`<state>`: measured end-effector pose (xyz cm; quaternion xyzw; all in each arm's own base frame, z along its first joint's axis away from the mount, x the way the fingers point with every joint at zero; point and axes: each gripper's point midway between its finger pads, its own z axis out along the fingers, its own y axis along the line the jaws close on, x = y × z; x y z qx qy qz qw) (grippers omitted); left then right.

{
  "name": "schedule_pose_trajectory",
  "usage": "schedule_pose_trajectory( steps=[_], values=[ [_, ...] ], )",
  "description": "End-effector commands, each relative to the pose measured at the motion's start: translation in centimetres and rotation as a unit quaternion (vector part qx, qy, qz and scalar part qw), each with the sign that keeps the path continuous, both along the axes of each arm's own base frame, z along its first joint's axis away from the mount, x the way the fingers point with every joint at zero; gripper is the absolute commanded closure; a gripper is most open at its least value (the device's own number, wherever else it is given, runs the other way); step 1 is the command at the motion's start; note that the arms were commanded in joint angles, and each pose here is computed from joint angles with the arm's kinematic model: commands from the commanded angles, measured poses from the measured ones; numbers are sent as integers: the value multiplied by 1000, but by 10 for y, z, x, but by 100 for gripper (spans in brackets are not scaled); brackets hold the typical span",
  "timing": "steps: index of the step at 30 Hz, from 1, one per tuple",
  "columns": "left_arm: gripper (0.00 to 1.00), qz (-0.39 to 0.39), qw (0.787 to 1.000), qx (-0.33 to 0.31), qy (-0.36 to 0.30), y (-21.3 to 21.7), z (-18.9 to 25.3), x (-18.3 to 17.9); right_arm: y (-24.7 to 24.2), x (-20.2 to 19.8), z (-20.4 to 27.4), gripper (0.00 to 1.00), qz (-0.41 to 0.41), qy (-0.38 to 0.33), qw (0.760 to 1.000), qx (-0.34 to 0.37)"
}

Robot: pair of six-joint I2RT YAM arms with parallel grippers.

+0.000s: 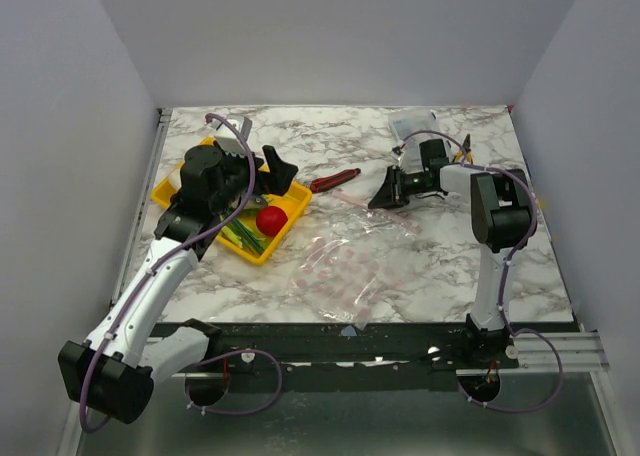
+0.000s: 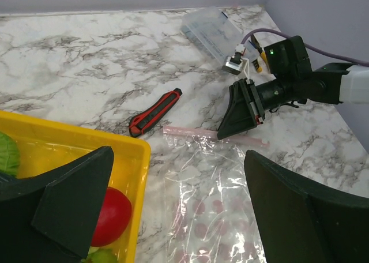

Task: Place the food in the zip-top bag and seal the zipper
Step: Pick up the zipper food storage bag at the center of the board.

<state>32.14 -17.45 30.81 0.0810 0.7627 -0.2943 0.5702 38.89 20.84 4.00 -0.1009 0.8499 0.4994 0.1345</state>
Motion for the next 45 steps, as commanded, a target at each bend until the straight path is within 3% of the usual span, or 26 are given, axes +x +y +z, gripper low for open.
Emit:
schedule_pose_trajectory(
  steps=[1, 7, 13, 14, 16, 17, 20, 23, 27, 30, 33, 35, 37, 40, 45],
  values=[
    [2, -22, 1000, -14, -1, -9, 12, -3, 10, -11, 27, 73, 10, -3, 998, 57],
    [3, -34, 999, -22, 10, -14, 10, -4, 19, -30, 23, 71, 11, 13, 997, 77],
    [4, -39, 999, -24, 12, -16, 10, -6, 46, -53, 21, 80, 25, 22, 995, 93],
    [4, -39, 999, -24, 11, -16, 11, -6, 50, -53, 27, 82, 23, 15, 995, 99],
    [4, -41, 999, -24, 9, -16, 13, -8, 54, -53, 38, 99, 12, 12, 994, 110],
    [4, -41, 999, -25, 8, -16, 14, -9, 54, -52, 43, 100, -1, 12, 994, 110],
    [4, -42, 999, -26, 4, -16, 17, -13, 48, -42, 55, 100, -53, 18, 996, 72],
    [4, -45, 999, -30, -7, -16, 25, -19, 25, -34, 63, 100, -125, 16, 992, -28],
    [4, -56, 997, -44, -18, -17, 38, -30, -34, -23, 84, 100, -244, -23, 950, -192],
    [4, -42, 997, -58, -15, -15, 43, -33, -84, -24, 122, 100, -321, -79, 900, -285],
    [3, 2, 998, -61, 8, -9, 38, -27, -129, -30, 174, 100, -390, -136, 842, -346],
    [1, 13, 997, -70, 26, -8, 36, -26, -147, -35, 210, 100, -416, -167, 817, -363],
    [1, -1, 996, -80, 27, -14, 38, -28, -154, -39, 244, 100, -418, -197, 808, -366],
    [5, -41, 994, -96, 10, -25, 42, -35, -148, -40, 276, 100, -398, -226, 815, -355],
    [6, -99, 988, -115, 20, -43, 45, -44, -105, -43, 270, 100, -353, -241, 827, -365]
  ],
)
